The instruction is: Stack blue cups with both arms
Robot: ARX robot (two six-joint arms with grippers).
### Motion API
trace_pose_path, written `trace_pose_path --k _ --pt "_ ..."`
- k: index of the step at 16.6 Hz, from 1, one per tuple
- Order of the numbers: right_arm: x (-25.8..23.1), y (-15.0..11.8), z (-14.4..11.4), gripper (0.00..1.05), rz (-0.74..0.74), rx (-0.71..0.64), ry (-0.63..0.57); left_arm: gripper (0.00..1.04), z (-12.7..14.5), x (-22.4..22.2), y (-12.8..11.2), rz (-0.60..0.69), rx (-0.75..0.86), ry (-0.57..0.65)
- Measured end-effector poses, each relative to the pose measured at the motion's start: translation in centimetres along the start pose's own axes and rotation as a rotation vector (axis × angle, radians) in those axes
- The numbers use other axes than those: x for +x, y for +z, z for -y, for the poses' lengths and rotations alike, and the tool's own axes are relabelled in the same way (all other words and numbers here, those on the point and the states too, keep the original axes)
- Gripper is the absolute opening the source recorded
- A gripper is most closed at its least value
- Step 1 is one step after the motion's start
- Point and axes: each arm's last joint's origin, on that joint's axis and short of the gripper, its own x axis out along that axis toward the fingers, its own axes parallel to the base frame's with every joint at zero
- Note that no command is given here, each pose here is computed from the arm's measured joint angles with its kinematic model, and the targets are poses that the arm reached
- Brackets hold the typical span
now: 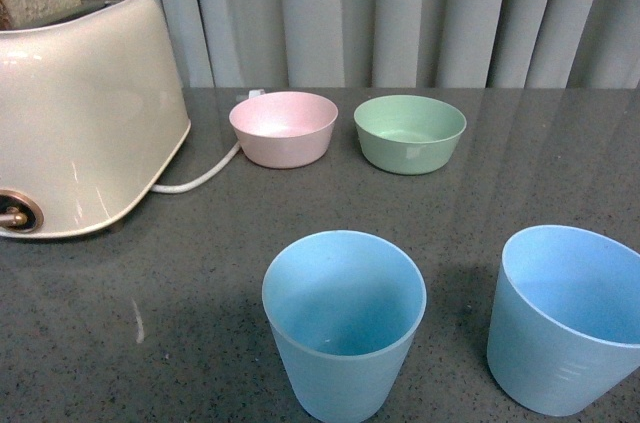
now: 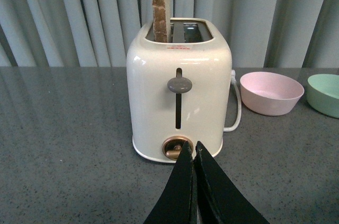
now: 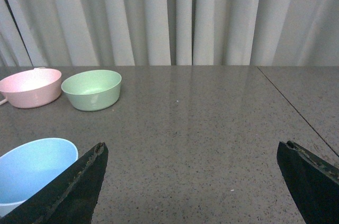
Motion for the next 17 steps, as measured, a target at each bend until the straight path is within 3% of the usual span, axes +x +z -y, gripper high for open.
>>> trace_pose_path --k 17 --pt "0.0 0.0 0.0 0.98 0.0 0.0 0.0 0.01 0.0 -2.1 -1.1 -0.012 0.0 0.0"
